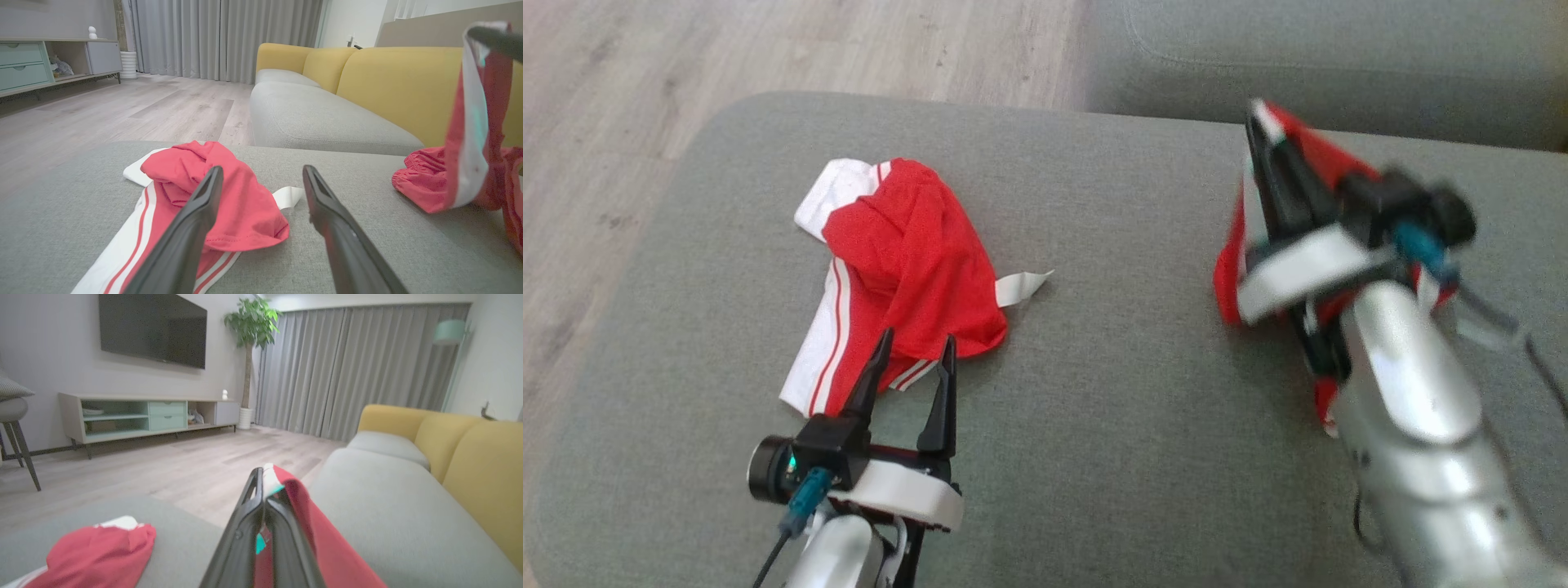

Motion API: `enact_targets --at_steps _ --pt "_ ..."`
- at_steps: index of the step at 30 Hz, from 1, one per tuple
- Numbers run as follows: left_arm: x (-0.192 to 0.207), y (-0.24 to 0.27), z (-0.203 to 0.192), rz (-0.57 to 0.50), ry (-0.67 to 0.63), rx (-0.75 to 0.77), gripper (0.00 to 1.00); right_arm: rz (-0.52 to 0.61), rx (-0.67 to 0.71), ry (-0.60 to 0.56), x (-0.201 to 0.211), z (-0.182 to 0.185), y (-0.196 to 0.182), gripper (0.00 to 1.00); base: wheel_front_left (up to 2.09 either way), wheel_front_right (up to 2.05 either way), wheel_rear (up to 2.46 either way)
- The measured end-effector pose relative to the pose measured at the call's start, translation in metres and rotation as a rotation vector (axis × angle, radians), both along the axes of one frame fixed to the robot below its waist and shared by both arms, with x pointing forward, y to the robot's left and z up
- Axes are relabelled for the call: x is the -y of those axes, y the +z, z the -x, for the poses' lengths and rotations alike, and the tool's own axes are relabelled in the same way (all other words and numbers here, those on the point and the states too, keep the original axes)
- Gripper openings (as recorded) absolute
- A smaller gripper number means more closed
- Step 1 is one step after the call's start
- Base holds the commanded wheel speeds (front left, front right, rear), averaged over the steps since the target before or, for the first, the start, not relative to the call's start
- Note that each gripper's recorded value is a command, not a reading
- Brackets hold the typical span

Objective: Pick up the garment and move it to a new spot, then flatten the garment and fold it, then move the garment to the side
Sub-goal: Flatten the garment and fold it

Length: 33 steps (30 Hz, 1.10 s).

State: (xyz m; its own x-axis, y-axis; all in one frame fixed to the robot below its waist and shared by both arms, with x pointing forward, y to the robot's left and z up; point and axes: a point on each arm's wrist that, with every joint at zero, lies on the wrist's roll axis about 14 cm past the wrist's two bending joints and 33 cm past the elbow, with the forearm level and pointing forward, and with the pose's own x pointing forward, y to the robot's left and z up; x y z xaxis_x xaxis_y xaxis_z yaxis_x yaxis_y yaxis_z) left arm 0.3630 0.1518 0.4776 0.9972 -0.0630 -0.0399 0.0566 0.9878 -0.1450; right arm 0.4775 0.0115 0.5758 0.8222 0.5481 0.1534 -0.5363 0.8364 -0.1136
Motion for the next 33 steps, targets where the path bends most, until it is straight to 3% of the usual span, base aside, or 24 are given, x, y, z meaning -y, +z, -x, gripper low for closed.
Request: enact_targets --at_steps 6,9,12,16,19,20,24,27,30,31,32,33 --pt "-0.006 0.003 0.012 0.004 0.022 0.009 1.0 -0.091 0.201 0.069 -0.031 -0.014 0.116 0.0 0.0 0.0 0.0" --pt "-0.008 0.002 0.018 0.008 0.033 0.01 1.0 -0.196 0.288 0.043 -0.02 -0.019 0.178 0.0 0.0 0.0 0.0" --pt "-0.007 0.0 0.022 0.011 0.034 0.004 1.0 -0.259 0.315 -0.036 0.009 -0.028 0.206 0.0 0.0 0.0 0.0" --pt "-0.004 -0.001 0.019 0.014 0.023 0.003 1.0 -0.277 0.178 -0.199 0.065 -0.049 0.166 0.0 0.0 0.0 0.0" --pt "0.0 -0.005 0.016 0.014 0.009 -0.011 1.0 -0.213 -0.017 -0.326 0.105 -0.056 0.084 0.0 0.0 0.0 0.0" --pt "0.0 -0.005 0.016 0.014 0.009 -0.011 1.0 -0.213 -0.017 -0.326 0.105 -0.056 0.084 0.0 0.0 0.0 0.0" --pt "0.005 -0.013 0.008 0.011 -0.018 -0.036 1.0 -0.103 -0.234 -0.485 0.164 -0.05 -0.018 0.0 0.0 0.0 0.0" --pt "0.007 -0.015 -0.003 0.001 -0.031 -0.042 1.0 -0.076 -0.269 -0.597 0.21 -0.057 -0.04 0.0 0.0 0.0 0.0" --pt "0.01 -0.017 -0.013 -0.005 -0.05 -0.048 1.0 -0.06 -0.243 -0.651 0.233 -0.074 -0.036 0.0 0.0 0.0 0.0" --pt "0.011 -0.019 -0.015 -0.005 -0.054 -0.054 1.0 -0.051 -0.235 -0.657 0.235 -0.08 -0.034 0.24 0.0 0.0 0.0" --pt "0.012 -0.021 -0.016 -0.005 -0.057 -0.059 1.0 -0.044 -0.224 -0.659 0.235 -0.086 -0.031 0.85 0.0 0.0 0.0" --pt "0.014 -0.023 -0.017 -0.005 -0.062 -0.063 1.0 -0.027 -0.223 -0.657 0.233 -0.09 -0.032 1.0 0.0 0.0 0.0"
